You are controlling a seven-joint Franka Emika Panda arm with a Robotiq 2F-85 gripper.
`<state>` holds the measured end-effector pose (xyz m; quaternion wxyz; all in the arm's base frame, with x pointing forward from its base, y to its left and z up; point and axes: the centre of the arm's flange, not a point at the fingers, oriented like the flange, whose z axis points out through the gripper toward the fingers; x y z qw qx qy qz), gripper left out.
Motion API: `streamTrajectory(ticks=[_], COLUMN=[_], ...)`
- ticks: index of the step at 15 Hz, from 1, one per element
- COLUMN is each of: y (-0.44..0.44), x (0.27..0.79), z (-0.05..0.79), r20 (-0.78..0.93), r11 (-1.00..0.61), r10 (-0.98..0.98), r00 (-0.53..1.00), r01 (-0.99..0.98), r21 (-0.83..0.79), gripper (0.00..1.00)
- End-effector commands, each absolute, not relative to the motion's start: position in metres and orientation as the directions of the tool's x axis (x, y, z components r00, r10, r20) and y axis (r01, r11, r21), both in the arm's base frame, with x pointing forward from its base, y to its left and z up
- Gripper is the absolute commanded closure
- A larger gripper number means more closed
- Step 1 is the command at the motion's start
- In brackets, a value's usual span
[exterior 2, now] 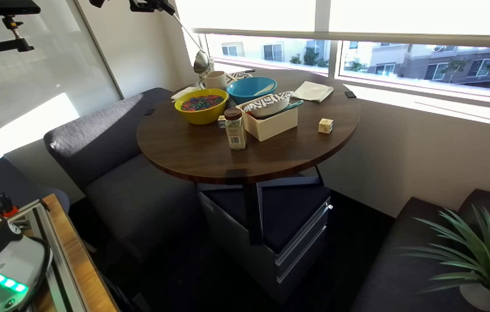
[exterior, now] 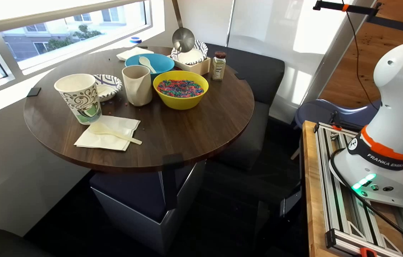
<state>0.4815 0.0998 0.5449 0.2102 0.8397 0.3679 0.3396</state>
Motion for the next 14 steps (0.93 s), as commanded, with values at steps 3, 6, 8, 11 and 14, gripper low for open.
streamTrajectory(ticks=[3,6,8,11,14], y=[0.063,0.044,0.035,0.017,0.000], x=[0.497,0.503,0.509,0.518,0.525], z=[0.539,0.529,0.521,0.502,0.485], r20=[0.532,0.611,0.633,0.624,0.623], r11=[-0.782,-0.848,-0.876,-0.904,-0.926], r10=[0.622,0.529,0.479,0.421,0.366], r00=[0.575,0.589,0.608,0.659,0.692], r01=[0.418,0.392,0.377,0.359,0.337], r21=[0.463,0.357,0.301,0.230,0.170], gripper=[0.99,0.99,0.99,0.99,0.99])
